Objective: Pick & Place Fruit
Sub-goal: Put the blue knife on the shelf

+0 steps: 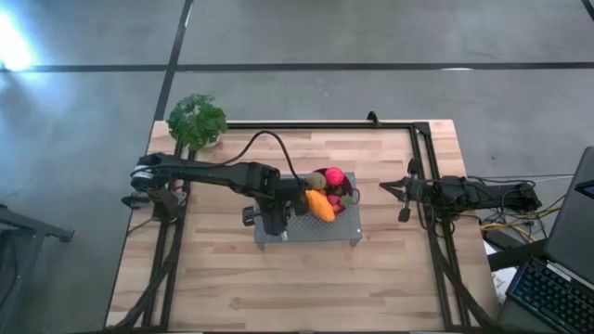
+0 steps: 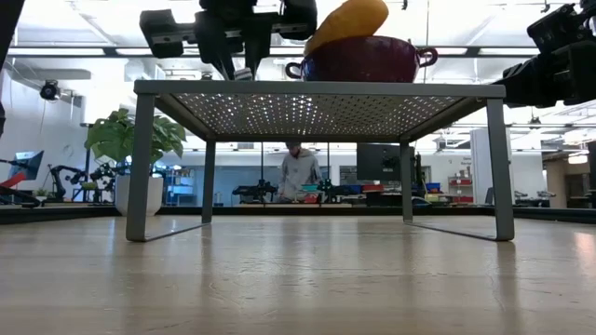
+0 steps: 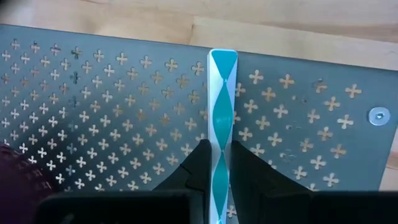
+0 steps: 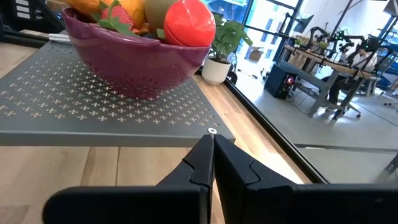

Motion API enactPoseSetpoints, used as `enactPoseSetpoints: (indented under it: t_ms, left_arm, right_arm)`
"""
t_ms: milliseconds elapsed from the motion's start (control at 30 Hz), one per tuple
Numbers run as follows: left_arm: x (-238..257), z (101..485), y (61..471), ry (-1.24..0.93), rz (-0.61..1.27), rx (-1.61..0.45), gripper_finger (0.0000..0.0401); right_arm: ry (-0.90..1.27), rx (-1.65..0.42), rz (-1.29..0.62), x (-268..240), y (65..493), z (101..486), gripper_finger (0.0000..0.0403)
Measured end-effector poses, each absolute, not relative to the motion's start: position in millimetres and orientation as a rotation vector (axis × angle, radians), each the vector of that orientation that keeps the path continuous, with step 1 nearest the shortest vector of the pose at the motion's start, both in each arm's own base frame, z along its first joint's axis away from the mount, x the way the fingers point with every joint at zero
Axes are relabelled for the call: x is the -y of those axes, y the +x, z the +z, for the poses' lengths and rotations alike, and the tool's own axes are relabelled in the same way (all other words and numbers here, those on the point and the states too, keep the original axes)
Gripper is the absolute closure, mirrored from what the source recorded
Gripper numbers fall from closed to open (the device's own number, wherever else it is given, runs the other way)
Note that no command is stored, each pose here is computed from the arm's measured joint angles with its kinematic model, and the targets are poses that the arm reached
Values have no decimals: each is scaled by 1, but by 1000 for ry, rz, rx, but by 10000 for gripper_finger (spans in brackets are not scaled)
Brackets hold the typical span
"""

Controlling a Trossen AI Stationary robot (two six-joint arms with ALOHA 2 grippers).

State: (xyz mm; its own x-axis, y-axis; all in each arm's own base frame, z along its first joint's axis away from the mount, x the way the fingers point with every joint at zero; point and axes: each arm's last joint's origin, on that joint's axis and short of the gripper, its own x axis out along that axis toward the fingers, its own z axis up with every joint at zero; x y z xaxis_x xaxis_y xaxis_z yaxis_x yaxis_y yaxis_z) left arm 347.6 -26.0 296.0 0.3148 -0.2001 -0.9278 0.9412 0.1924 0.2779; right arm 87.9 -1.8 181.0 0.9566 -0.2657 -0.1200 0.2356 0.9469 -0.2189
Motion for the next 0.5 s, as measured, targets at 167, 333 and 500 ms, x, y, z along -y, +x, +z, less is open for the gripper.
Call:
enactPoseSetpoints:
  t_ms: [167,333,500]
  left_arm:
    - [26,297,348,1060,-965,-894,360]
    - [26,298,349,1062,-949,-882,359]
    - [26,298,347,1058,-955,-892,359]
  right_arm:
    - [-204,-149,-256,2,88,181,394]
    - [-204,-149,-256,2,88,181,394]
    - [-204,-149,-256,2,88,181,394]
